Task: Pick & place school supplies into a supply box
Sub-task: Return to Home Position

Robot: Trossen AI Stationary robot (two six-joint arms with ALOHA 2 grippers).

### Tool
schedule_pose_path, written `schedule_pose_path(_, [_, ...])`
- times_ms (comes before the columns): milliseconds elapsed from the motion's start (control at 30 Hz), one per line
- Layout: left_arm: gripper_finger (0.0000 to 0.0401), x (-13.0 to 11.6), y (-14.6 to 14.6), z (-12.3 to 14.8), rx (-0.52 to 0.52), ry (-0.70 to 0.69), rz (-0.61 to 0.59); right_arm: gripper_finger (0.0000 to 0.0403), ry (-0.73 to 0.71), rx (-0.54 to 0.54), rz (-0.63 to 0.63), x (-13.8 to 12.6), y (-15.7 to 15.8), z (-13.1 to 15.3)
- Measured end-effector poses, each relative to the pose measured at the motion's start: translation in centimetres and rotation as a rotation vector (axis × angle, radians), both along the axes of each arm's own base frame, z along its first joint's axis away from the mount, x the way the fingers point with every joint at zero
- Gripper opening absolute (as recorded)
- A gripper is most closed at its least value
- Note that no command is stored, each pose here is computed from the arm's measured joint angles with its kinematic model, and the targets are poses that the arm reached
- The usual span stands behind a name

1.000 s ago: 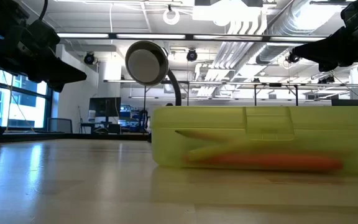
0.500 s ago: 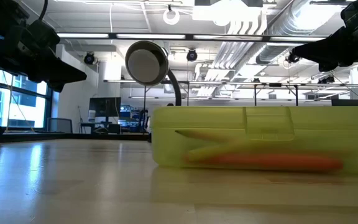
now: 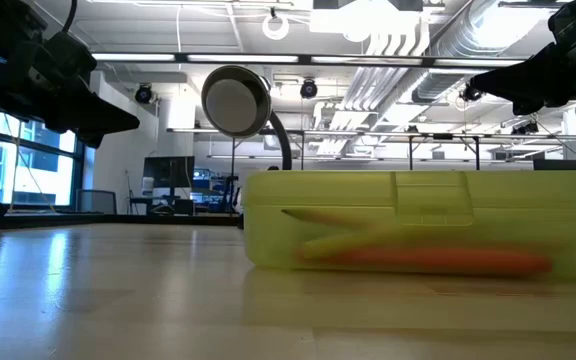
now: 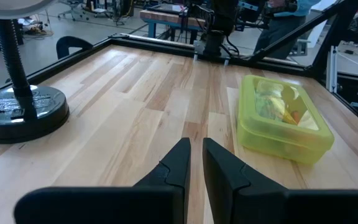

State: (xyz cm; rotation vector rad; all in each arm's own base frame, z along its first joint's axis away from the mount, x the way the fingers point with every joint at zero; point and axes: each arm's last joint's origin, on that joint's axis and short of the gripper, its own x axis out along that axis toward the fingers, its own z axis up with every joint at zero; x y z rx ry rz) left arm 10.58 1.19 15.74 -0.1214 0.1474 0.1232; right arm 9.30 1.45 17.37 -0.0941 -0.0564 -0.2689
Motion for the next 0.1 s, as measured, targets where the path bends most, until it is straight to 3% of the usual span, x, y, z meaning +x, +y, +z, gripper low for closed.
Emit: schedule_pose_path(100, [0.0074, 0.00, 0.00, -0.01, 0.000, 0.000, 0.000, 0.0000, 0.000, 0.000, 0.000, 0.00, 0.00, 0.00])
